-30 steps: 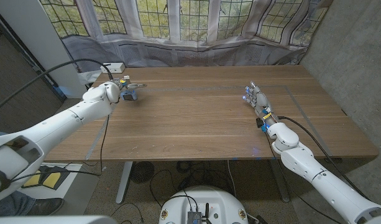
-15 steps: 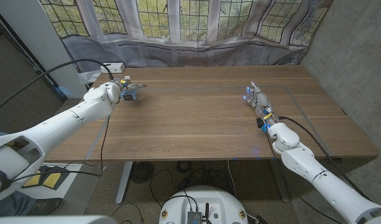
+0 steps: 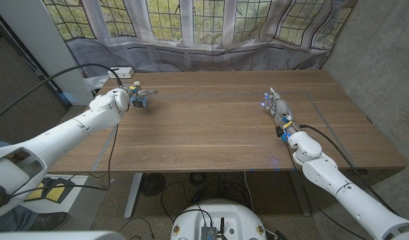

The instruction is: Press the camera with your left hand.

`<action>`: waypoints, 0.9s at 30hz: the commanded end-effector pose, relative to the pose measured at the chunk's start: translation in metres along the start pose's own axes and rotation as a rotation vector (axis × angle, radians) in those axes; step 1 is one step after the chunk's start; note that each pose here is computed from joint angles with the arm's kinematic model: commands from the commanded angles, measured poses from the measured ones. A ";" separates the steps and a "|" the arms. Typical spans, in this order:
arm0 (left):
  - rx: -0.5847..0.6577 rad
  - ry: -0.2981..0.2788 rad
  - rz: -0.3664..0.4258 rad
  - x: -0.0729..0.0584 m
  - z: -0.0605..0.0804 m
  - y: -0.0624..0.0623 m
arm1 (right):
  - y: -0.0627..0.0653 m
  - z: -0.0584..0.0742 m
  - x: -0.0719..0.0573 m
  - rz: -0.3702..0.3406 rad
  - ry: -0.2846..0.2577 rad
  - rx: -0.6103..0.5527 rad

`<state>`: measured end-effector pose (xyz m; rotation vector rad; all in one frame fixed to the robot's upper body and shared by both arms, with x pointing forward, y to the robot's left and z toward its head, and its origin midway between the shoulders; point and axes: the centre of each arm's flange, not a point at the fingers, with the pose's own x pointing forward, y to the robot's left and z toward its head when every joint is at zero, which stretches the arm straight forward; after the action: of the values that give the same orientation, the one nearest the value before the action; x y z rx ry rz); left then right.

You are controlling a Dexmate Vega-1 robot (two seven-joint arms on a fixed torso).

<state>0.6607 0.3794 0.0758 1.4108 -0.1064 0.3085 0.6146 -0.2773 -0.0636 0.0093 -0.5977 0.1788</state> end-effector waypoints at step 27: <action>-0.009 0.005 0.039 -0.009 0.004 0.009 | -0.004 0.001 0.001 0.008 -0.002 -0.001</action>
<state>0.6559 0.3777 0.0793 1.3968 -0.1218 0.3291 0.6163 -0.2787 -0.0623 0.0058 -0.5970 0.1867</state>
